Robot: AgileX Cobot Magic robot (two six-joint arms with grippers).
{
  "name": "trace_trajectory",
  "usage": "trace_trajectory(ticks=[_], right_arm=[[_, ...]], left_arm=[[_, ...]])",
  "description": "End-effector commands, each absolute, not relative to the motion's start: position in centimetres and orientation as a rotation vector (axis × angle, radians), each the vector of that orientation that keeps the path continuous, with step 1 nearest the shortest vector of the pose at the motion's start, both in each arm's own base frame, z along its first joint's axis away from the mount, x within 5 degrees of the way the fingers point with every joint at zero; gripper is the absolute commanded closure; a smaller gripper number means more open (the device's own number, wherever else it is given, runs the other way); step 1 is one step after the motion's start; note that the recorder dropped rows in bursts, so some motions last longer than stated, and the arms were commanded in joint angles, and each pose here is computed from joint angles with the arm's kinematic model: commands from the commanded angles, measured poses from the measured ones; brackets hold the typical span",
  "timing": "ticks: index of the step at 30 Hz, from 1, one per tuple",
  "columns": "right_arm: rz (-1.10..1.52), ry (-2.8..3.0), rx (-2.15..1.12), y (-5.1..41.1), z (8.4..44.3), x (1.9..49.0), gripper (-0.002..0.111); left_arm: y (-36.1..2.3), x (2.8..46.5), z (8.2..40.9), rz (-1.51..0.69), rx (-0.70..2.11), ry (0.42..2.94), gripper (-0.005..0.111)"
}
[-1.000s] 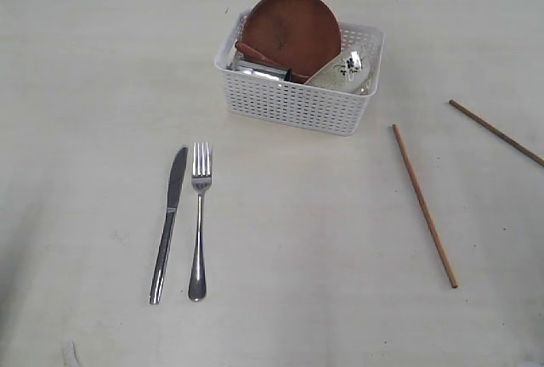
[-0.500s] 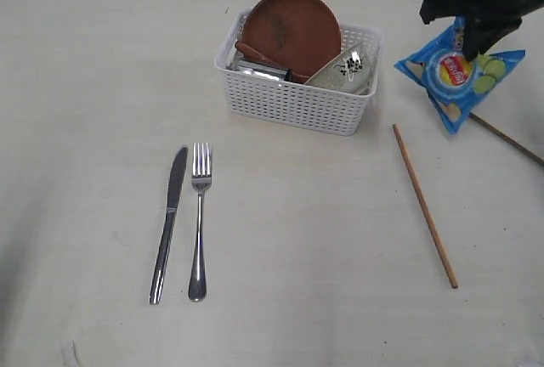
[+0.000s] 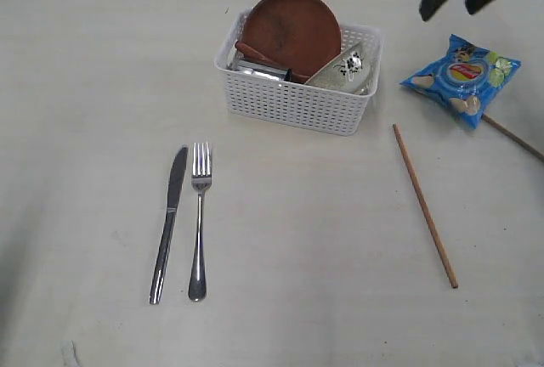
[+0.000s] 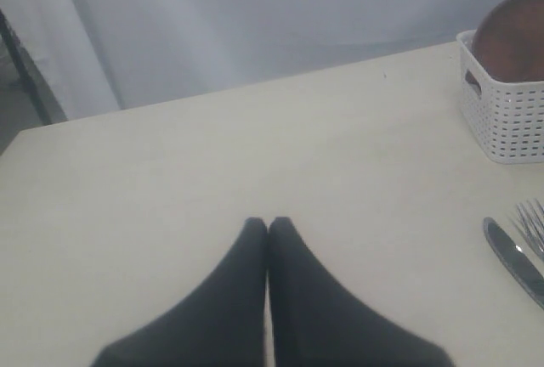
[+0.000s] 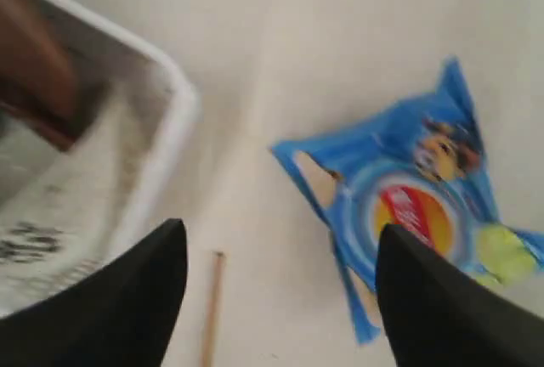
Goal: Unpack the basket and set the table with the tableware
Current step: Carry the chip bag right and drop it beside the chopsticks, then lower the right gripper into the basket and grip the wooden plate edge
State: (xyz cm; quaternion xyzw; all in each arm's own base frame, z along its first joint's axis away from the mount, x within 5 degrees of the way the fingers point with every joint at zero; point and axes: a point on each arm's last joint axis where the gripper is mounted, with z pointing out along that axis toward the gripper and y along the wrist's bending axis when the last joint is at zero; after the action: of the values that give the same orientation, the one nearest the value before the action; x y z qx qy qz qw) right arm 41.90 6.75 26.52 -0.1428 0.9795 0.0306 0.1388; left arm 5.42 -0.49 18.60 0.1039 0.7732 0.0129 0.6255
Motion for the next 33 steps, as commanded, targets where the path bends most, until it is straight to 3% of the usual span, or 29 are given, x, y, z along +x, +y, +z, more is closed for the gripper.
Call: trace_trajectory(ticks=[1, 11, 18, 33], right_arm=[[0.254, 2.639, -0.609, 12.5, 29.6, 41.3, 0.050], [0.260, 2.618, -0.851, 24.9, 24.6, 41.4, 0.051], [0.031, 2.616, -0.890, 27.2, 20.9, 42.8, 0.051], [-0.151, 2.595, -0.938, 29.5, 16.8, 42.4, 0.051]], left_arm=[[-0.5, 5.4, 18.6, 0.028, 0.228, 1.766, 0.107], [-0.5, 5.4, 18.6, 0.028, 0.228, 1.766, 0.107], [-0.5, 5.4, 18.6, 0.028, 0.228, 1.766, 0.107], [-0.5, 5.4, 18.6, 0.028, 0.228, 1.766, 0.107]])
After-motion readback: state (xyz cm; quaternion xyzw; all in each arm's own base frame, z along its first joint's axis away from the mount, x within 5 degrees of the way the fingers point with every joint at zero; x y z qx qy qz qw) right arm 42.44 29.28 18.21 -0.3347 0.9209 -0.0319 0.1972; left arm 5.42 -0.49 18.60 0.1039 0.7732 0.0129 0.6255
